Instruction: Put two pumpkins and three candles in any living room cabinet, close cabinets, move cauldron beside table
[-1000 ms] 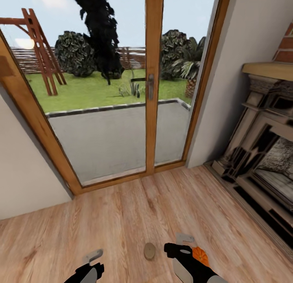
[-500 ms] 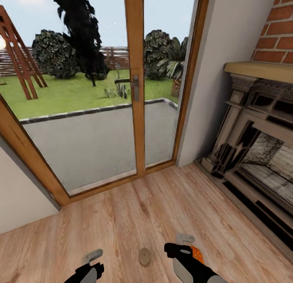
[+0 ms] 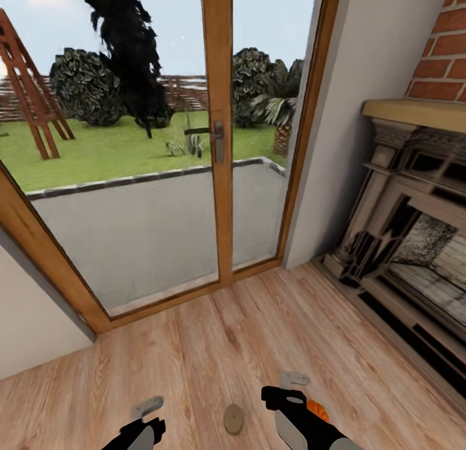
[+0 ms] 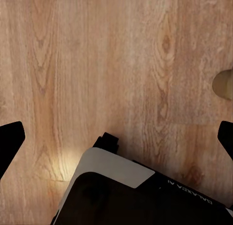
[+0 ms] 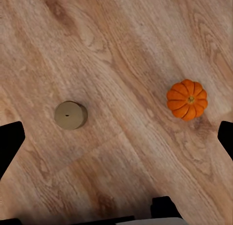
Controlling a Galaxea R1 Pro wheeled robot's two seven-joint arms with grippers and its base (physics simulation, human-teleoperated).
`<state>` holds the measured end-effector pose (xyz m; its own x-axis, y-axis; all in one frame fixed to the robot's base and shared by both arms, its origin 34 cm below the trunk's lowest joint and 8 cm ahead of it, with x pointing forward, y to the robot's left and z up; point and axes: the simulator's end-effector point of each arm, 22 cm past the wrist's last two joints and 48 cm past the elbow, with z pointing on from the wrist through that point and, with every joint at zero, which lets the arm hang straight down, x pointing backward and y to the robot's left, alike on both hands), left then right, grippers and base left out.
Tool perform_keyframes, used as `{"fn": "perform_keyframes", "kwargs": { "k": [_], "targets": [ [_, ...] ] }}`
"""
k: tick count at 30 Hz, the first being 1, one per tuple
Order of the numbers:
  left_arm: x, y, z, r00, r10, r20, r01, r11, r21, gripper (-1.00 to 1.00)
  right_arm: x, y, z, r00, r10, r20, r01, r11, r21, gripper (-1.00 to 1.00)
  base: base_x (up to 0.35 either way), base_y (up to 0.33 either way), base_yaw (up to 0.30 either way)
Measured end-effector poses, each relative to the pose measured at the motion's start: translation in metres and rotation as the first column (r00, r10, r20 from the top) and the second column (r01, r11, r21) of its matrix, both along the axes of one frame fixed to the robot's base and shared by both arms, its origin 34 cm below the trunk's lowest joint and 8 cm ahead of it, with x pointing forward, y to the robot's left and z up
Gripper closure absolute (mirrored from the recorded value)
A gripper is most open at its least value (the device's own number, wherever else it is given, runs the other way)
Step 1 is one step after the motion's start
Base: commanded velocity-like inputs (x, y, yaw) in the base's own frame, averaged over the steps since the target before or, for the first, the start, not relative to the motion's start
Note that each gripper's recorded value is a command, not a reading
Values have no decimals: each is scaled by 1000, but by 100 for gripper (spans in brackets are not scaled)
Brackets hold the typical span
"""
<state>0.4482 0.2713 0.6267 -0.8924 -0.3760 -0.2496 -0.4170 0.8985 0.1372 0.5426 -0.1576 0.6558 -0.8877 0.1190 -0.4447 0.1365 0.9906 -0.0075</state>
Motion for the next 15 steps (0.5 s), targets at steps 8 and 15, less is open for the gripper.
{"fn": "perform_keyframes", "kwargs": {
  "k": [8, 15],
  "targets": [
    [0, 1, 0, 1000, 0, 0, 0, 1000, 1, -100, 0, 0, 0, 1000, -1, 2, 1, 1000, 0, -100, 66, 2, -233],
    [1, 1, 1, 1000, -1, 3, 1, 1000, 2, -100, 4, -3, 3, 1000, -7, 20, 7, 1000, -1, -100, 106, 112, -276]
  ]
}}
